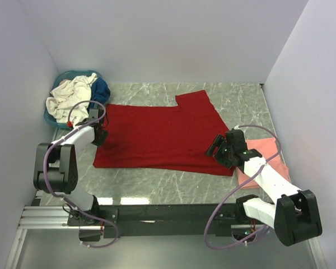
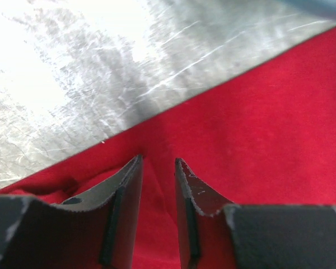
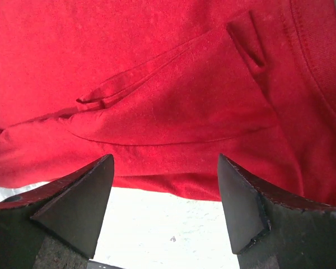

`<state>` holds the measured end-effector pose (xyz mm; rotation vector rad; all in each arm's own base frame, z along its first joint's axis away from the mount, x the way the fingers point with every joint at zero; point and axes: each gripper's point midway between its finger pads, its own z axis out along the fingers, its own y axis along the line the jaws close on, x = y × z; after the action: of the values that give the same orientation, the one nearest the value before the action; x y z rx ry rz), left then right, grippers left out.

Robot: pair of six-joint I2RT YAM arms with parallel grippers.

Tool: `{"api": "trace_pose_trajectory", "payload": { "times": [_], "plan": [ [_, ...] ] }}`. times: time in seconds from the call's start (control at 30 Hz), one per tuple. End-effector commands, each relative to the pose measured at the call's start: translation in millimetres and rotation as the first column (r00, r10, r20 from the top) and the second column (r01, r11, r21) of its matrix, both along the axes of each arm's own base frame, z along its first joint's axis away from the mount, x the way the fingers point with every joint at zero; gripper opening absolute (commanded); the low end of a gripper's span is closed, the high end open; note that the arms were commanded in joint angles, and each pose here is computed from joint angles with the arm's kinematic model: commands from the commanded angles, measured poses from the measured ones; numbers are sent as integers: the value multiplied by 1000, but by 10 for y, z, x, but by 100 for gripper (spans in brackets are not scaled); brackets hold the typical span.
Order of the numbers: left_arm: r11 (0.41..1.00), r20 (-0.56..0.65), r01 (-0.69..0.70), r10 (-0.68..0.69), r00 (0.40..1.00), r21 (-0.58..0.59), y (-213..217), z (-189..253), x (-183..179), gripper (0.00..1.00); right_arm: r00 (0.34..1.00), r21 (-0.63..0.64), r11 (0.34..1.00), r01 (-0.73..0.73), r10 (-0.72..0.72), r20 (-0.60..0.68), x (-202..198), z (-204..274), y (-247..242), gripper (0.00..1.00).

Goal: Fold and stack the t-shirts
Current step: Fold the tshirt

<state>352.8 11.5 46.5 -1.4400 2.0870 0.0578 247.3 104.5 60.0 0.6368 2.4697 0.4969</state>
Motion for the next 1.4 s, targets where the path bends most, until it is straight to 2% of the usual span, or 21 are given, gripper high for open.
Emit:
{"api": "trace_pose_trajectory", "payload": {
  "times": [0.0,0.73,0.83,0.9,1.07,1.23,1.37],
  "plan": [
    [1000,-19,-18,18,1000,10,11,2,37,34,997,-29,1000,-1,4,75,189,158,-20,81],
    [999,-106,-1,4,994,34,17,-253,-139,30,998,-41,999,-9,12,63,128,8,-44,81],
    [999,-122,7,-3,992,32,1,-306,-168,25,998,-40,999,-7,10,61,124,-5,-51,81],
    [999,-122,8,-4,992,33,-1,-298,-172,18,998,-43,999,-6,8,62,127,-6,-62,81],
    [998,-86,2,4,996,62,56,-89,-130,7,998,-47,999,-2,6,66,138,12,-80,81],
    [996,-32,4,-1,999,92,101,208,-43,1,997,-48,999,-4,7,73,163,47,-81,81],
    [993,0,-6,6,1000,117,158,364,-27,1,997,-48,999,-5,8,74,174,47,-79,81]
  ]
}}
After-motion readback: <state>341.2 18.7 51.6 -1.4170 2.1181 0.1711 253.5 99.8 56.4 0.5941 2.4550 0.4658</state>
